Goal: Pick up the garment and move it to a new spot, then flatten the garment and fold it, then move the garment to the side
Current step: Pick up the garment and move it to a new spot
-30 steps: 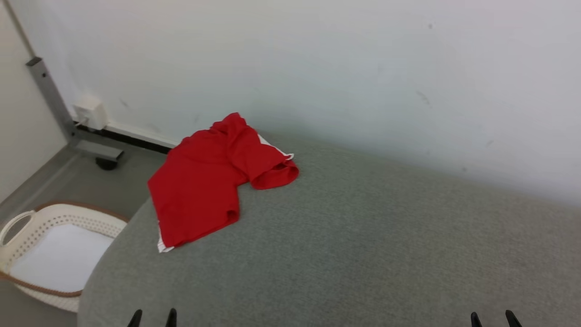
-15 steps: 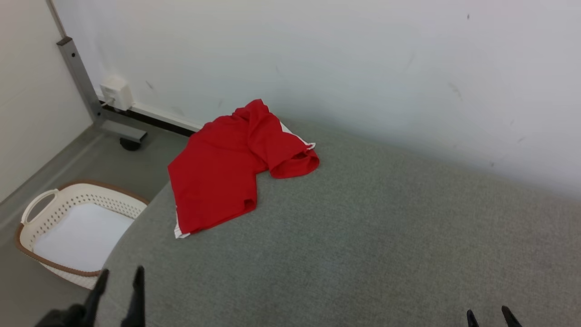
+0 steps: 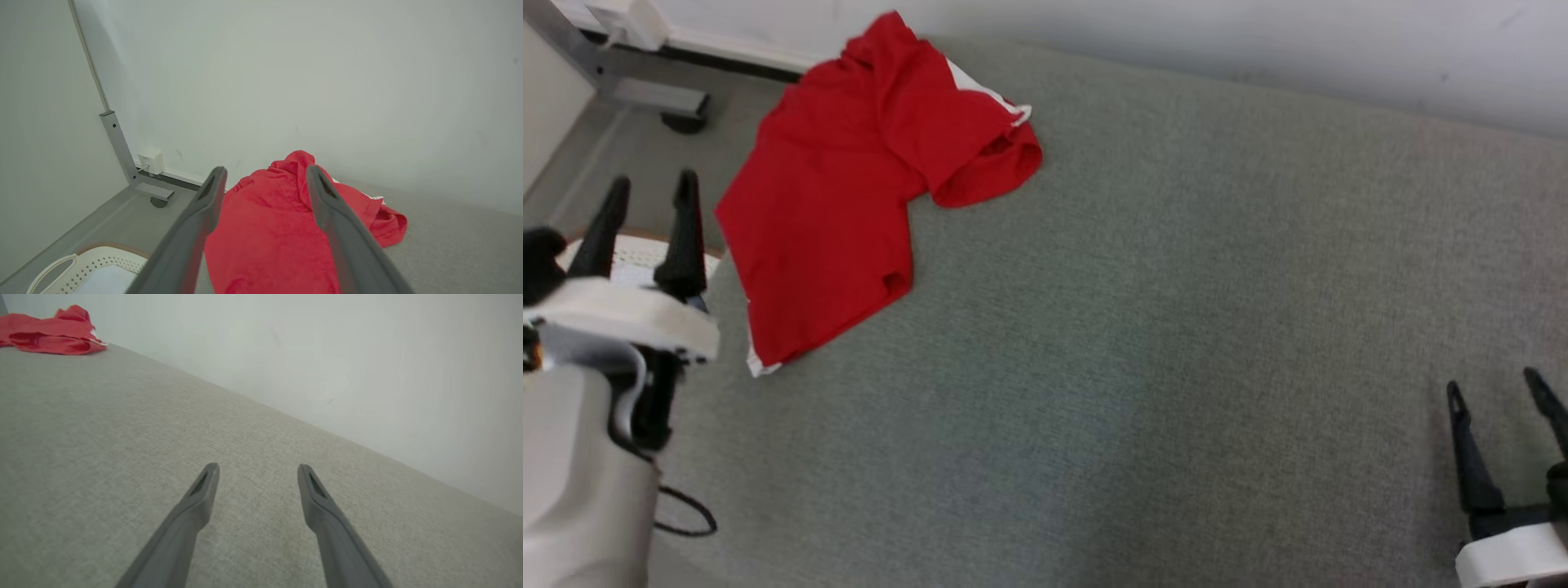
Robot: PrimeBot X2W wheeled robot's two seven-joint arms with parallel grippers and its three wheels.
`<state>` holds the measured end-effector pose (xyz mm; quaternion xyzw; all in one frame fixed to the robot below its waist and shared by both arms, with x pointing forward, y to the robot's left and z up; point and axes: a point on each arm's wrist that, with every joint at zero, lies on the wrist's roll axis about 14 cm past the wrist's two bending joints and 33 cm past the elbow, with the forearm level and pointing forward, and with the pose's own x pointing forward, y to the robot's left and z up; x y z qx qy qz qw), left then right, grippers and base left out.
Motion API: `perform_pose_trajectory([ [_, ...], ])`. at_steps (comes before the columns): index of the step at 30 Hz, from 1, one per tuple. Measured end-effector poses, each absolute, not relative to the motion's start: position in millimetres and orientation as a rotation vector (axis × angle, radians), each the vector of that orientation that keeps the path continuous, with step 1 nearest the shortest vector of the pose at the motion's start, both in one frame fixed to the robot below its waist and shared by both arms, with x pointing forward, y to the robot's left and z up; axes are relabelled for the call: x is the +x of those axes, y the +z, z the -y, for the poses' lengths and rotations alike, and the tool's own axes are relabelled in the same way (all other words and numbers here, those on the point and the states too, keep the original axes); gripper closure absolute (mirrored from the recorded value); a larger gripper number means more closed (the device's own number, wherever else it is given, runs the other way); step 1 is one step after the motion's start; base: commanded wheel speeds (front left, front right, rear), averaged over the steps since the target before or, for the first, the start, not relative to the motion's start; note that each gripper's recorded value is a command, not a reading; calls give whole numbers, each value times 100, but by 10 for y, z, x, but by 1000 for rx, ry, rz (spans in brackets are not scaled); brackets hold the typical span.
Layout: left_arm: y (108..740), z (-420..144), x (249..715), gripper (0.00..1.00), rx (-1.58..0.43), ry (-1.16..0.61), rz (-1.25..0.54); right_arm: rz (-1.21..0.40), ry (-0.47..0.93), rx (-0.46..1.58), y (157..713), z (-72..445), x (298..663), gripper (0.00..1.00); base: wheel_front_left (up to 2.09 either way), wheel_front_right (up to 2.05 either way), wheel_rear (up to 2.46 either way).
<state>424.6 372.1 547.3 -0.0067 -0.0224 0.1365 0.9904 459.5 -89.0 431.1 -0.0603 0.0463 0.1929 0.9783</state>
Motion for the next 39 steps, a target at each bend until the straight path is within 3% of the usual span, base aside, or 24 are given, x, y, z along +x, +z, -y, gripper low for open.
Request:
perform_pose_trajectory([
  [12,4491,-3417,5505,0,-35,159,-249,-145,279,-226,4044,1465,5040,0,0,0,0],
  [20,3874,-3185,5811,0,-73,111,-412,-169,238,-245,3942,1661,5066,0,0,0,0],
  [30,3638,-3065,5931,0,-88,82,-490,-190,199,-254,3907,1810,4999,0,0,0,0],
  [31,3629,-3041,5942,56,-79,71,-497,-192,197,-255,3906,1820,4993,0,0,0,0],
  [32,3617,-3030,5945,100,-79,68,-506,-192,195,-256,3907,1828,4990,0,0,0,0],
  [39,3655,-2871,5943,100,-99,16,-525,-197,185,-260,3936,1865,4951,0,0,0,0],
])
